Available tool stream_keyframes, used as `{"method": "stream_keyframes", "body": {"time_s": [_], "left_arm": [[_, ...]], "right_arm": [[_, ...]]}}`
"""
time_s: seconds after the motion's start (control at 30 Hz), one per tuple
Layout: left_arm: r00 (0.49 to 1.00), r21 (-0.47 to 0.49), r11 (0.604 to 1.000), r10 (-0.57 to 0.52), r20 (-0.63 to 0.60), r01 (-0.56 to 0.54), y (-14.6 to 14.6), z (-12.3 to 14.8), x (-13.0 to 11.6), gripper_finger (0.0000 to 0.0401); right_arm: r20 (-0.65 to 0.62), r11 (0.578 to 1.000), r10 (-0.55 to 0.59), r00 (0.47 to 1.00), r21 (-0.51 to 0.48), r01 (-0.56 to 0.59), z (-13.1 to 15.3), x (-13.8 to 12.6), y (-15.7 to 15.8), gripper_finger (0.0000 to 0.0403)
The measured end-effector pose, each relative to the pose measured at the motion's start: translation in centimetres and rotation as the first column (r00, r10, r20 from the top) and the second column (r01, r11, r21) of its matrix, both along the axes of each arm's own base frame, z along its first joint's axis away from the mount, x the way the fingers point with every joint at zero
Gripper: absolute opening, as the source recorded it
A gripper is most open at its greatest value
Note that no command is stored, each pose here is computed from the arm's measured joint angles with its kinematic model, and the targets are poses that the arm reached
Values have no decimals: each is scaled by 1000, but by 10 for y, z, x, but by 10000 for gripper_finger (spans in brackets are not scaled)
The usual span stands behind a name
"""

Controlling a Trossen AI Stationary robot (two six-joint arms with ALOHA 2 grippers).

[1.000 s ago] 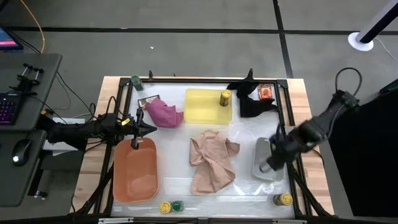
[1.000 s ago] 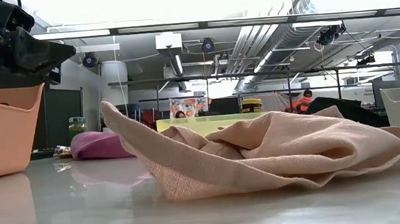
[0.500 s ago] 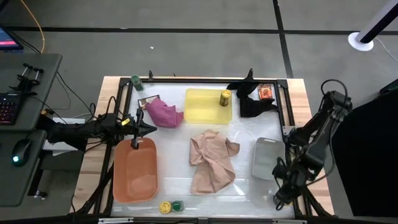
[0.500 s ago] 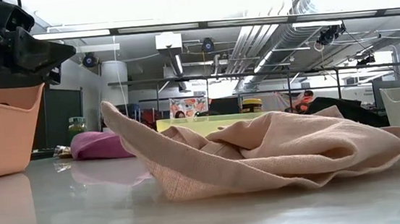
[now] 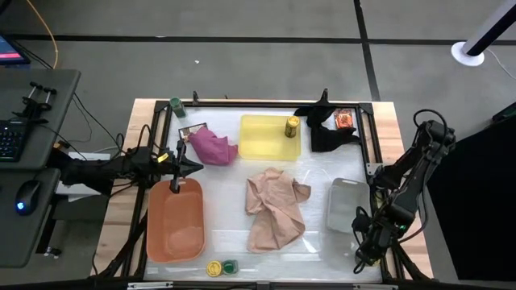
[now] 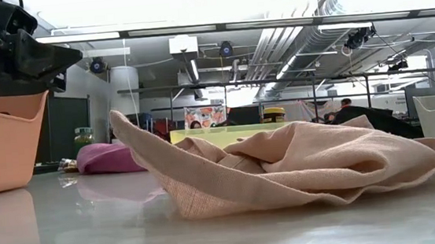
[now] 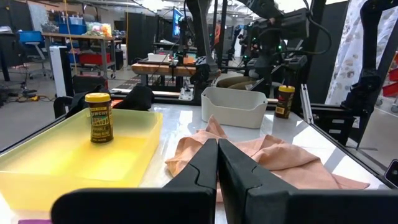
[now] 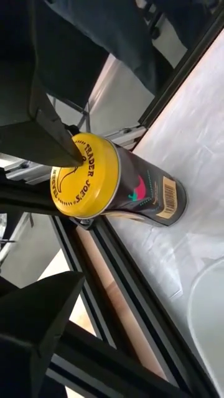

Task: Sort spices by type
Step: Put the right yellow seasoning bottle into the yellow bin

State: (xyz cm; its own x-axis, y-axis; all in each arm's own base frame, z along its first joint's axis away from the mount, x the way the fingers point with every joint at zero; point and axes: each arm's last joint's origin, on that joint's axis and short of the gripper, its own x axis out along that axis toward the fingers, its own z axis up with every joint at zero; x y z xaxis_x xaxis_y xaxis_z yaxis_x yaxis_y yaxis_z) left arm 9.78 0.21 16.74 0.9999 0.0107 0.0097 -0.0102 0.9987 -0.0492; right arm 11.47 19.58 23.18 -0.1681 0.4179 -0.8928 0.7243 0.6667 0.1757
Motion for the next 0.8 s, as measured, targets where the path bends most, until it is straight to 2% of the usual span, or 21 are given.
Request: {"method": "stream_keyframes", "body": {"time_s": [0.17, 0.33, 0.5, 0.8], "left_arm": [[1000, 0, 1000, 0, 0, 0, 0, 0, 0, 0], [1000, 0, 1000, 0, 0, 0, 0, 0, 0, 0], [1000, 0, 1000, 0, 0, 0, 0, 0, 0, 0], [1000, 0, 1000, 0, 0, 0, 0, 0, 0, 0]], "right_arm": [[15, 1000, -12, 1000, -6, 12, 4, 1, -3, 281], [40, 1000, -27, 999, 1, 27, 19, 4, -1, 281], [-10, 996, -76, 997, 55, 76, 23, 6, 3, 281], [-49, 992, -124, 991, 26, 126, 17, 9, 7, 281]]}}
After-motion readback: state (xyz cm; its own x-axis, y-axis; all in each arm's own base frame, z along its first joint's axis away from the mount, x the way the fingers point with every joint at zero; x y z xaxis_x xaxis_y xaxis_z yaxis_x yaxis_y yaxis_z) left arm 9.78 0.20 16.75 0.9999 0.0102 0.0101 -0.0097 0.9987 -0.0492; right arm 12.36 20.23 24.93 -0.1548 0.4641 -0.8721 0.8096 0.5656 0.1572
